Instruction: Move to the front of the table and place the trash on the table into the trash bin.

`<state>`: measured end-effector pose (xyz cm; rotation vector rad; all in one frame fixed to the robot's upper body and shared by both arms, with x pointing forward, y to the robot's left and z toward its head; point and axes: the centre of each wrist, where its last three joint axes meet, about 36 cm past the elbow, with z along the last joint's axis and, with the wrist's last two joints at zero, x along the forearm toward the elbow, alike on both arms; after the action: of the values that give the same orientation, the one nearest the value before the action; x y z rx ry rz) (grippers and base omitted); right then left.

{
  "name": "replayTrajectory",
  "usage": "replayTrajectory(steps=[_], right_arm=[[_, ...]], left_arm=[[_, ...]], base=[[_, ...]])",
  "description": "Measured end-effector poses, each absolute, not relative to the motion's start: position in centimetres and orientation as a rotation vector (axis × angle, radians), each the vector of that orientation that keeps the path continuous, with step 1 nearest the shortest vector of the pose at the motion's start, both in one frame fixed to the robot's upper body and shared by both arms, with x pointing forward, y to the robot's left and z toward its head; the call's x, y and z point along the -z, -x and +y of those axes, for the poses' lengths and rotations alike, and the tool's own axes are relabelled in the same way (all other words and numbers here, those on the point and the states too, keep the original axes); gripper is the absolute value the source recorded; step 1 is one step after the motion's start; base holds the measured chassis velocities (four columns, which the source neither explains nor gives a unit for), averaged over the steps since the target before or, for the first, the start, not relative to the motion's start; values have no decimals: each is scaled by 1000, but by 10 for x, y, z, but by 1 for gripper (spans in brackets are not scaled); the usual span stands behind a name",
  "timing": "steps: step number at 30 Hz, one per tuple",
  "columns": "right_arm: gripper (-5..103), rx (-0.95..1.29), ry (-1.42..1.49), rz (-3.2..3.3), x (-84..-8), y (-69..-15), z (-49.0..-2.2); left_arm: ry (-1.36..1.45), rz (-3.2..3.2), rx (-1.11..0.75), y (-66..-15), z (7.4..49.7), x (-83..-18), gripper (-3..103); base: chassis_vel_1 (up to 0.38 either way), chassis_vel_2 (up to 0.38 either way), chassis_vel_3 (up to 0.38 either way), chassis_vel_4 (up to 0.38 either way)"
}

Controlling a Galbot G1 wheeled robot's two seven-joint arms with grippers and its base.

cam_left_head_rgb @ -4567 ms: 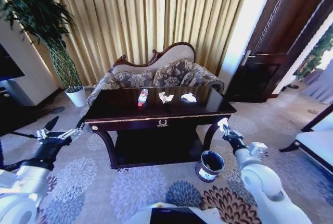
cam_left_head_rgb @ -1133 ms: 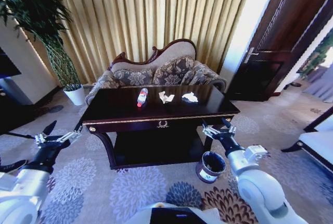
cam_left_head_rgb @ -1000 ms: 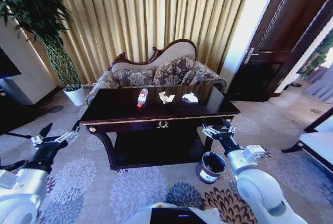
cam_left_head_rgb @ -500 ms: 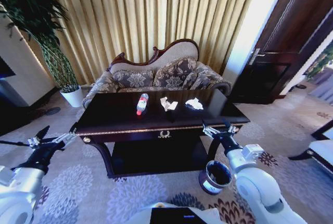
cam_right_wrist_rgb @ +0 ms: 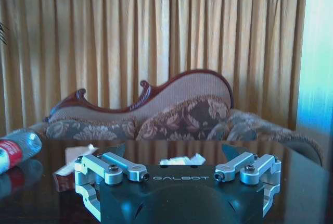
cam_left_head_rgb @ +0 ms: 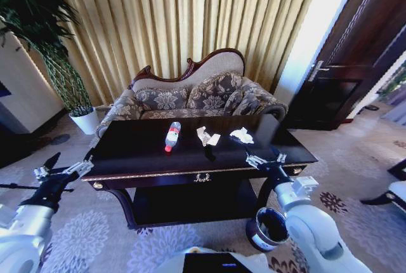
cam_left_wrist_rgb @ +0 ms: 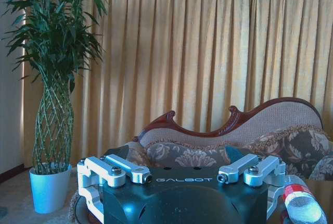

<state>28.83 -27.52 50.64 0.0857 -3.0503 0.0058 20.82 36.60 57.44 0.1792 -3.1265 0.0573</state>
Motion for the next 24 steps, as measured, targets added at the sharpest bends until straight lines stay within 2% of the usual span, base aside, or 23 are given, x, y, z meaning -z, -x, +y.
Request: replayTrajectory(steps=[5,9,11,24], right_arm=[[100,50,-77,-2997,-503,-321,-293],[100,159,-101,-2892,-504,-372,-308],[100,165,-104,-2883,-505,-377,-309],[100,58,-156,-2834,-509,-473,-309]], left_arm=[[-179,-3128,-63,-207,366,-573,100],[-175,-3142,-95,-204,365,-570,100],[-173,-3145,-106,-203,365,-569,100],[-215,-3167,-148,-198,365,-566,100]], base=[[0,0,0,0],[0,0,0,0],[0,0,0,0],[0,0,0,0]])
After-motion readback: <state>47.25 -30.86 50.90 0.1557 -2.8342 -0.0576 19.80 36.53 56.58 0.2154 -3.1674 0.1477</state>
